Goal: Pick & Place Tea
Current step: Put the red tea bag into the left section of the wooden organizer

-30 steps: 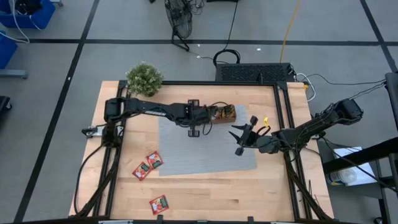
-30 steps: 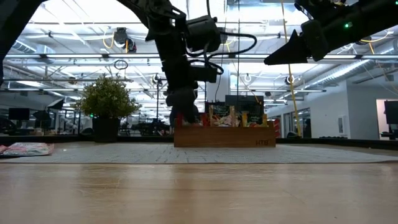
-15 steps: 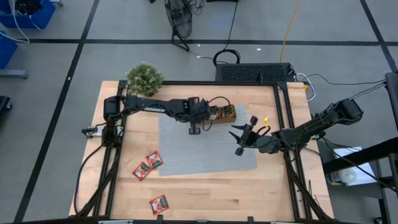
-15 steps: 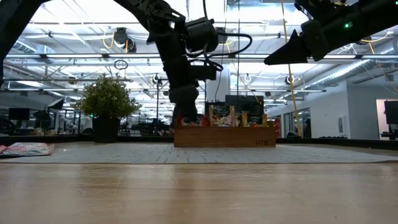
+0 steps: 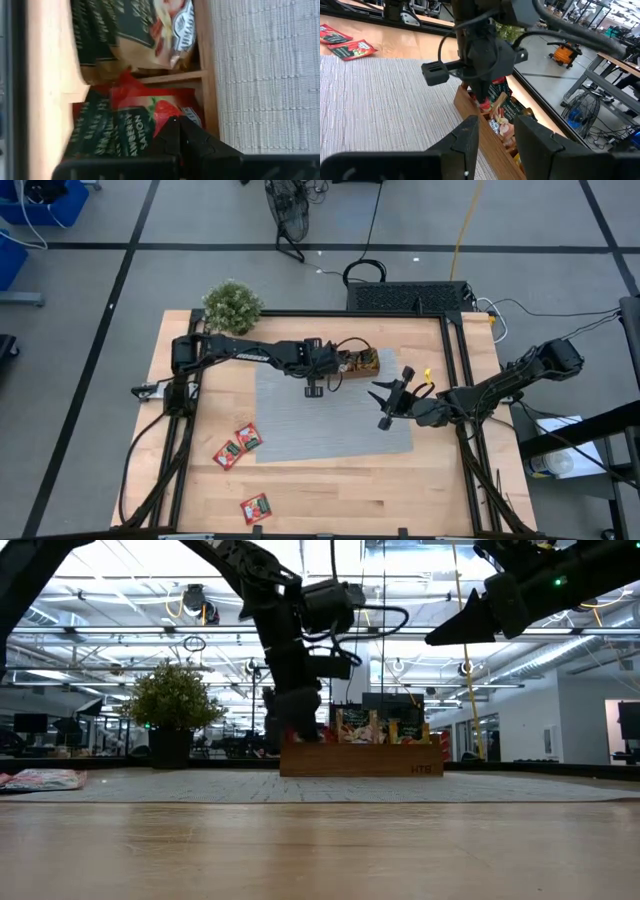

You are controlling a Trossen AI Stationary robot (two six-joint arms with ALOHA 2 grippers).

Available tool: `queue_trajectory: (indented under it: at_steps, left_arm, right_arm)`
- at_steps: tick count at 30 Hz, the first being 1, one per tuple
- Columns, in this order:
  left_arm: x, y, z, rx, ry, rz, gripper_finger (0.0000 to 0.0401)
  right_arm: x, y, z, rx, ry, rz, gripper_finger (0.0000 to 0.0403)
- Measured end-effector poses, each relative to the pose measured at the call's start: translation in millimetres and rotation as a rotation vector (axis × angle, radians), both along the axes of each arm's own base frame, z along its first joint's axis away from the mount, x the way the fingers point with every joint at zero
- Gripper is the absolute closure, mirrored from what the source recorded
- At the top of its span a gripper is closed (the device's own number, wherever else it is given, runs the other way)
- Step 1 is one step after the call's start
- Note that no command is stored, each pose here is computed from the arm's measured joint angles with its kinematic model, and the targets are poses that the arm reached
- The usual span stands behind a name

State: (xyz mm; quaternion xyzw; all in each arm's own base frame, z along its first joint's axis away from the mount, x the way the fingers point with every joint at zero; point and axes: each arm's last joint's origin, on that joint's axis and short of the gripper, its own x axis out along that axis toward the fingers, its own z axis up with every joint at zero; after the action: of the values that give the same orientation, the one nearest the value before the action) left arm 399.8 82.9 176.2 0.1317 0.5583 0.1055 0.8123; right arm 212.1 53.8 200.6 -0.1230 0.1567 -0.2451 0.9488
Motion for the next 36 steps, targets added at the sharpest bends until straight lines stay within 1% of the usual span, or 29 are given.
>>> queue_trajectory:
  at_steps: [6,14,16,20,25,34,36]
  left_arm:
    - [1,8,-15,-0.075,0.025,-0.001,0.0398]
    - [1,13,-18,-0.097,0.023,0.010,0.0397]
    - [0,13,-18,-0.074,0.027,0.028,0.0396]
    - [0,12,-18,0.009,0.048,0.057,0.0398]
    - [2,2,-17,0.106,0.073,0.040,0.0398]
    - [4,-8,-17,0.140,0.080,0.022,0.0398]
    - [2,-11,-12,0.142,0.080,0.014,0.0398]
  right_arm:
    - [0,0,0,-0.001,0.002,0.000,0.0292]
    - [0,0,-1,-0.003,0.006,-0.002,0.0293]
    - [0,0,-1,-0.002,0.004,-0.002,0.0291]
    - [0,0,0,-0.001,0.002,-0.002,0.0292]
    - [0,0,0,-0.001,0.002,-0.002,0.0295]
    - [0,0,0,-0.001,0.001,-0.002,0.0296]
    - [0,0,0,-0.001,0.001,-0.002,0.0296]
